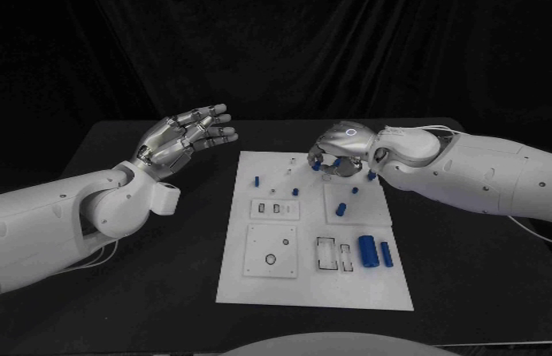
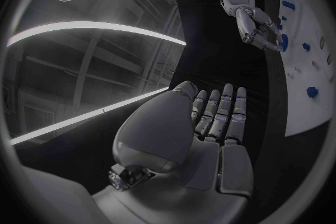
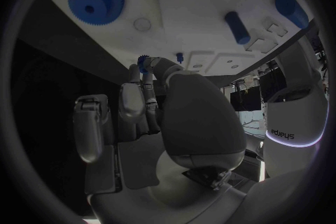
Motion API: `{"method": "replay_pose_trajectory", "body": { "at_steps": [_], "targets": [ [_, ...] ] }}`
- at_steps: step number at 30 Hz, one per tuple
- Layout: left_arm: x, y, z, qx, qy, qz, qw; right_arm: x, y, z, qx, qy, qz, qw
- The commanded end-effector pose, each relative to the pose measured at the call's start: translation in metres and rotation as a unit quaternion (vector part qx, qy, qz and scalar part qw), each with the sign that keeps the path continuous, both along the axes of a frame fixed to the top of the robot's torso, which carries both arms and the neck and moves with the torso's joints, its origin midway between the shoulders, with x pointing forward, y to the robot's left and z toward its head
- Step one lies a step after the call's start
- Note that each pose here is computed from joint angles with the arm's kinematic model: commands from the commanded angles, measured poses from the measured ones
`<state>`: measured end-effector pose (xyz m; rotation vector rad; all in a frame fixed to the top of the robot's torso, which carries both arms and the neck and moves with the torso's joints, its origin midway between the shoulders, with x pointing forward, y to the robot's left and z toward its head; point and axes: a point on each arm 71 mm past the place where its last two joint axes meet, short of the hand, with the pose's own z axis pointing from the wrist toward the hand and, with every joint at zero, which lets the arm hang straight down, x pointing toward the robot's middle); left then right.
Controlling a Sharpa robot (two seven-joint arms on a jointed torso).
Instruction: Assemble the parts on the task board
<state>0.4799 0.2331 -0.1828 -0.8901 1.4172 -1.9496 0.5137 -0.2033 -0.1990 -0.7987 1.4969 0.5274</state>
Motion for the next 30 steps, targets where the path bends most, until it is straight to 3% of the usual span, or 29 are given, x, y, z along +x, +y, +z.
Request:
{"method": "replay_pose_trajectory", "body": {
  "at_steps": [1, 16, 30],
  "targets": [
    [0.0004, -0.002, 0.0014, -0.004, -0.002, -0.003, 1.000, 0.006, 0.008, 0.011, 0.018, -0.022, 0.002, 1.000],
    [0.0020, -0.006, 0.0012, -0.004, -0.004, -0.003, 1.000, 0.040, 0.036, 0.013, -0.001, -0.013, -0.021, 1.000],
    [0.0028, -0.007, 0.0010, -0.004, -0.004, -0.004, 1.000, 0.050, 0.045, 0.006, -0.014, 0.000, -0.035, 0.999]
  ]
}}
